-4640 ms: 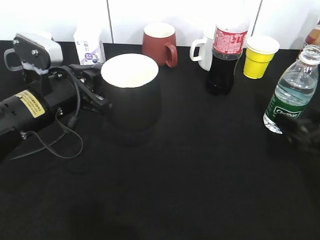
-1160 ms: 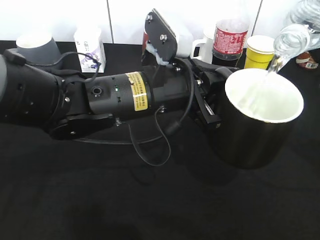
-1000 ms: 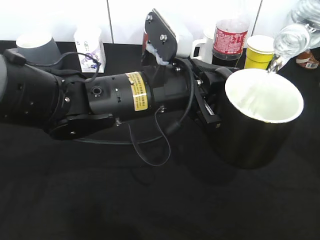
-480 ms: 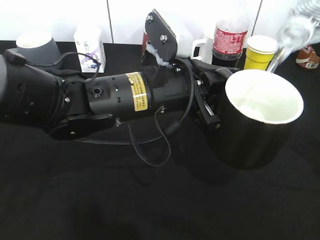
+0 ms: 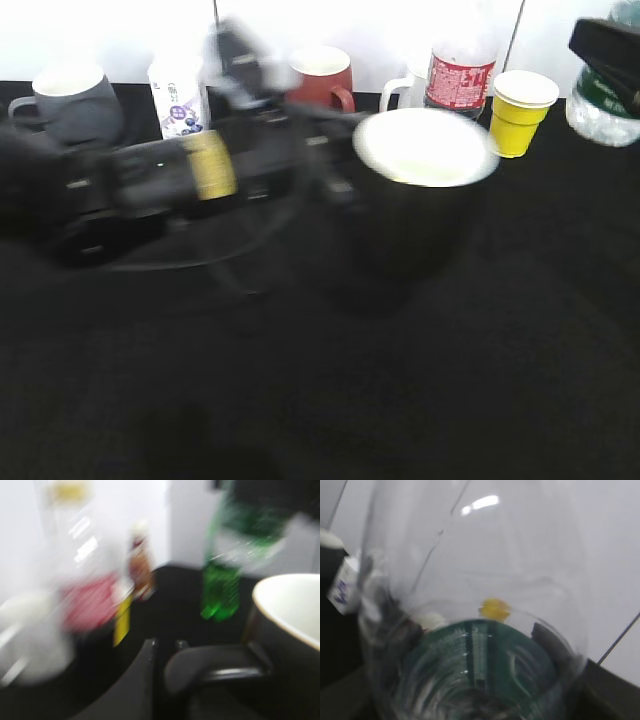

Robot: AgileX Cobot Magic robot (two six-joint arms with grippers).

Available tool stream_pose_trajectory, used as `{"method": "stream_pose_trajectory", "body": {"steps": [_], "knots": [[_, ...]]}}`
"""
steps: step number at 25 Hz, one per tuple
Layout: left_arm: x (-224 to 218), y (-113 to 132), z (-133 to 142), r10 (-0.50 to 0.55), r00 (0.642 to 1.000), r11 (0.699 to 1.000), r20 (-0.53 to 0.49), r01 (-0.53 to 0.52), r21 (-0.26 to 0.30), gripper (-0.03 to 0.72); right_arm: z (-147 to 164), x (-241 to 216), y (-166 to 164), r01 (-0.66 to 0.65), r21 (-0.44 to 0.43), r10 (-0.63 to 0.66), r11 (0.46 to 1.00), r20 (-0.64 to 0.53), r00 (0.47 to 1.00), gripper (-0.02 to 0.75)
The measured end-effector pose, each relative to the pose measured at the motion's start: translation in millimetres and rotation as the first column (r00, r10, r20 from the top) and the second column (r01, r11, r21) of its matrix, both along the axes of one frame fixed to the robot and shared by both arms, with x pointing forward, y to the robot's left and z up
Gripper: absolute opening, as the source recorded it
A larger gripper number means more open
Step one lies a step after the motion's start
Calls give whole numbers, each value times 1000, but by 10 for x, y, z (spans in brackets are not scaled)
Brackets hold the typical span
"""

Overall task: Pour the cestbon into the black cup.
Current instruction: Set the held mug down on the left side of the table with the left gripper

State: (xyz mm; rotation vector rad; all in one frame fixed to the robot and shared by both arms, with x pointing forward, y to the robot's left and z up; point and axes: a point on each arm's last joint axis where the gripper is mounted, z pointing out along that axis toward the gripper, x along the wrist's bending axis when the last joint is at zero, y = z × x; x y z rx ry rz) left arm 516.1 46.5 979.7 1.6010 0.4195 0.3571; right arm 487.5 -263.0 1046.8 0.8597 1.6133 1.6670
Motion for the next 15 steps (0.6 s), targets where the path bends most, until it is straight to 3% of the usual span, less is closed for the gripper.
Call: {"method": "stream_pose_trajectory", "body": {"steps": [3, 4, 8, 10, 12, 14, 15], "knots": [[47, 550, -153, 104, 994, 993, -39, -106, -55, 59, -16, 8, -11, 14, 28, -13, 1000, -41, 999, 492], [58, 718, -229, 157, 986, 986, -49, -160, -49, 59, -16, 8, -11, 14, 29, -13, 999, -41, 999, 492], [106, 1280, -432, 430, 902, 903, -42, -430, -4, 59, -19, 9, -13, 17, 29, -15, 999, -45, 999, 492], [179, 1404, -411, 531, 847, 847, 16, -531, -13, 59, -19, 9, -13, 17, 29, -15, 999, -45, 999, 492], [267, 1492, -548, 629, 777, 777, -14, -630, -22, 59, -19, 9, -13, 17, 29, -15, 999, -45, 999, 492], [378, 1488, -821, 653, 755, 757, -57, -652, 47, 59, -20, 9, -13, 17, 29, -16, 999, -46, 999, 492], [466, 1459, -859, 652, 756, 758, -54, -651, 37, 57, -20, 9, -13, 17, 29, -16, 999, -46, 999, 492]]}}
